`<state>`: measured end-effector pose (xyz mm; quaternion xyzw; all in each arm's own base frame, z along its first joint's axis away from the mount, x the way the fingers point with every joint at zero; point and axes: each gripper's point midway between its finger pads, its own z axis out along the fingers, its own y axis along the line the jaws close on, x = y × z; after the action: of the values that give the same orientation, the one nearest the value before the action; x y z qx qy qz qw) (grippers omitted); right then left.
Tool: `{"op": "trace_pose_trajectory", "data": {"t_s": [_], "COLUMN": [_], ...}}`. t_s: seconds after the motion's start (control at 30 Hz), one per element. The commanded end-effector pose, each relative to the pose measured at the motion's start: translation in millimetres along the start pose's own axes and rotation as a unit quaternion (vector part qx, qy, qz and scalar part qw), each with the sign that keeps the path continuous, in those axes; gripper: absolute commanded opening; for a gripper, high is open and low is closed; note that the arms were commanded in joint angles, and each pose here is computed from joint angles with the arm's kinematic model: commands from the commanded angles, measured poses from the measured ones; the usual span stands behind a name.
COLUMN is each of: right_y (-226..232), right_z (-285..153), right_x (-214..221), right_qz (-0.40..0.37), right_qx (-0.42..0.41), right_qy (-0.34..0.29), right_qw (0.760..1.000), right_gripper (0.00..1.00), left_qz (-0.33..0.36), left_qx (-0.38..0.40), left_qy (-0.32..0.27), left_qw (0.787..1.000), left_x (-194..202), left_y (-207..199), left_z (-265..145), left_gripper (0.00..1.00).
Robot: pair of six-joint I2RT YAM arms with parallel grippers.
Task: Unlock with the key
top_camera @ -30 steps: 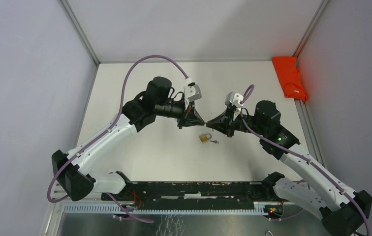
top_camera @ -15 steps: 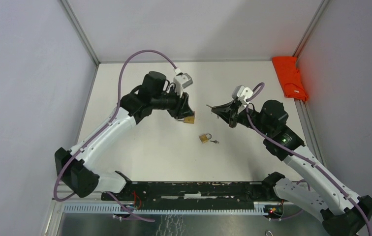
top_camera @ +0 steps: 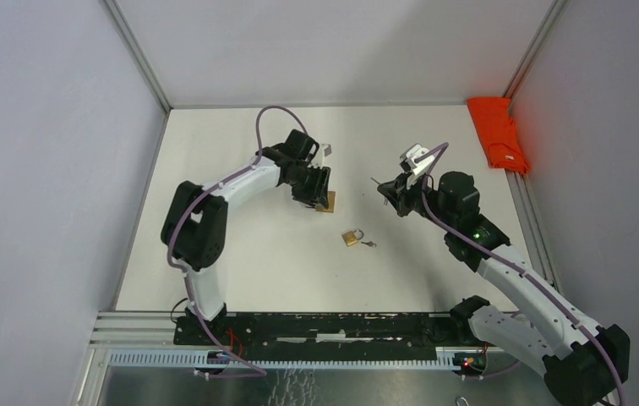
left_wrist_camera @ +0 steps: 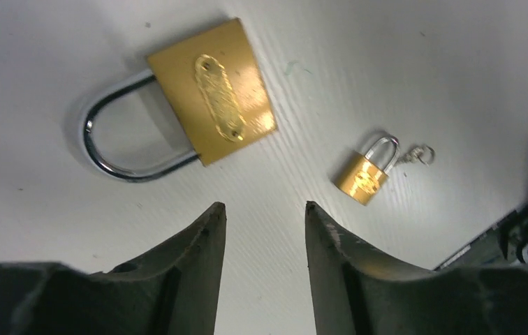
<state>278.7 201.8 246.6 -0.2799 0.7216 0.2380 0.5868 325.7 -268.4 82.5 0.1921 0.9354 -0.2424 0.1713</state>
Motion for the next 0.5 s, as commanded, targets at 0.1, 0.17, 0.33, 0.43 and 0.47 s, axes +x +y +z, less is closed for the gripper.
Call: {"op": "trace_pose_trajectory", "data": {"t_s": [0.1,0.17,0.33,0.43,0.47], "right_y": [-5.2,-5.0,-3.9,-3.4,-3.8], "right_z": [0.3,-0.5,-1.2,-2.5,-3.0], "right_x": [-11.1,-9.3,-7.4,-7.6,-8.1], "right_qz": [0.016,0.018,0.021,0.021,0.02], "right_qx": [-0.006,-0.009,-0.017,-0.019,-0.019], "right_qy": [-0.03,-0.033,-0.04,-0.041,-0.042], "right_qw": [0.999,0.999,0.999,0.999,0.999], "right_gripper": [0.0,0.0,0.0,0.0,0.0], "left_qz": [-0.04,-0.043,-0.035,-0.022,-0.02], "left_qx": [-0.07,-0.081,-0.114,-0.133,-0.137], "left_qy": [-0.018,-0.016,-0.004,0.011,0.015], "left_qw": [0.997,0.996,0.993,0.991,0.99], "left_x": [-32.0,-33.5,-31.6,-22.5,-20.0], "left_y": [21.2,25.0,27.9,27.2,26.5], "left_z": [18.4,24.6,41.9,51.8,54.6], "left_gripper": [0.61,0.68,0.7,0.7,0.7]}}
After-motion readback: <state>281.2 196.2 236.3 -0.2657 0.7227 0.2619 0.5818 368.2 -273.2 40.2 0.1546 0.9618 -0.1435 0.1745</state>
